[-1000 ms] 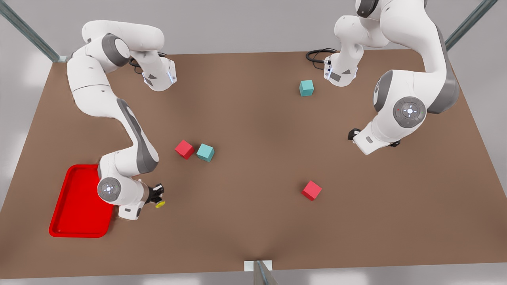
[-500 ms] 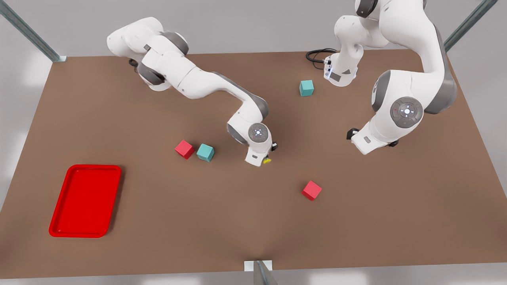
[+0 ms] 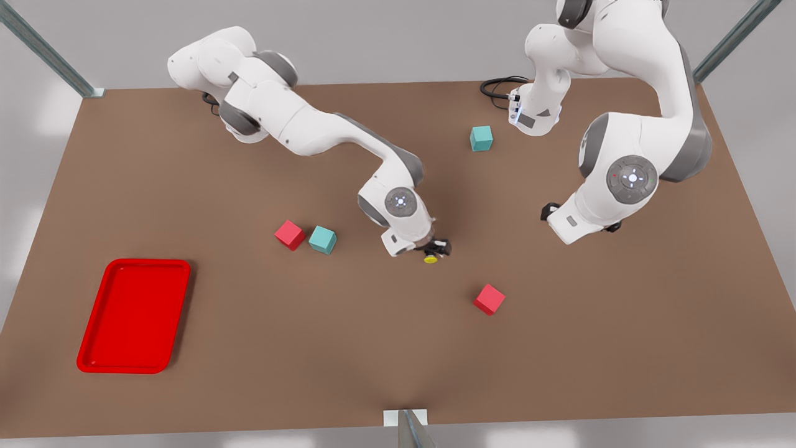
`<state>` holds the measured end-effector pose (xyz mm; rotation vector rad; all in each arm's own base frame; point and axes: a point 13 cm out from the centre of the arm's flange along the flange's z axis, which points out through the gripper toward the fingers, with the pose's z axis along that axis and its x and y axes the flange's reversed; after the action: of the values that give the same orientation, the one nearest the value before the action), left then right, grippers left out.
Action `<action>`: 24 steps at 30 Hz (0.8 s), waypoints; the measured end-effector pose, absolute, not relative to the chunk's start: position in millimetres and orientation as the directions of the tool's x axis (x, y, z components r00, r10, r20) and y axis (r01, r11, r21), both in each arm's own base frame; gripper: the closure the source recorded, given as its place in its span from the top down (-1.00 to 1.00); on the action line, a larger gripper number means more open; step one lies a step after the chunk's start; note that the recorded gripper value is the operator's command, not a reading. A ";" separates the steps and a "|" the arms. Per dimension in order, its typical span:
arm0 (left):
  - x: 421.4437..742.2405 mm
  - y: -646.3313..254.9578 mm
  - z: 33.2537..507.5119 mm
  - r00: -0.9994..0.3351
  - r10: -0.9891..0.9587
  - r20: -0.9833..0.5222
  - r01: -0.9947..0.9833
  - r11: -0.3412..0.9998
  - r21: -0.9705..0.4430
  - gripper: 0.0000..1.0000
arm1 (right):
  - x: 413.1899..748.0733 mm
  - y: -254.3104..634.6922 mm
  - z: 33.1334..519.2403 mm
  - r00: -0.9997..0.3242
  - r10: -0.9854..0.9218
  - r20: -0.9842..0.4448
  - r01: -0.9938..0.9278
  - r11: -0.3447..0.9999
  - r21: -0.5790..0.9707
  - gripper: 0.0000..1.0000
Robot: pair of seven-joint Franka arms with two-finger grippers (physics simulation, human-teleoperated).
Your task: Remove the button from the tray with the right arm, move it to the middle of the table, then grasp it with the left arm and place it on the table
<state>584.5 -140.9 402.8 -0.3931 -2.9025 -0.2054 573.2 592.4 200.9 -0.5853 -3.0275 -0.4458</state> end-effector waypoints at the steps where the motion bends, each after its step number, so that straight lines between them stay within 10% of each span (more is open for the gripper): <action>1: 583.7 -154.7 391.1 -0.938 0.257 0.233 0.288 0.952 0.108 1.00 | 608.1 554.6 250.9 -0.908 0.408 0.092 0.415 0.856 0.308 1.00; 4: 569.5 -250.5 311.6 -0.908 0.298 0.294 0.332 0.941 0.072 1.00 | 705.5 324.7 367.4 -0.829 0.559 -0.024 0.535 0.804 0.260 1.00; 7: 543.4 -355.8 200.4 -0.897 0.312 0.312 0.341 0.939 0.043 1.00 | 666.1 139.2 439.6 -0.777 0.617 -0.128 0.606 0.787 0.114 1.00; 12: 532.7 -420.1 85.3 -0.957 0.184 0.225 0.191 0.981 0.010 1.00 | 634.1 82.1 471.3 -0.842 0.533 -0.082 0.530 0.846 0.054 1.00; 24: 522.8 -437.9 81.9 -1.000 0.015 0.008 0.014 0.999 -0.035 1.00 | 615.2 62.1 466.6 -0.959 0.284 -0.011 0.285 0.959 -0.011 1.00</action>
<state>522.8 -437.9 81.9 -0.0227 -3.1324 0.0555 615.2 62.1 466.6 -0.4528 -3.1178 0.0199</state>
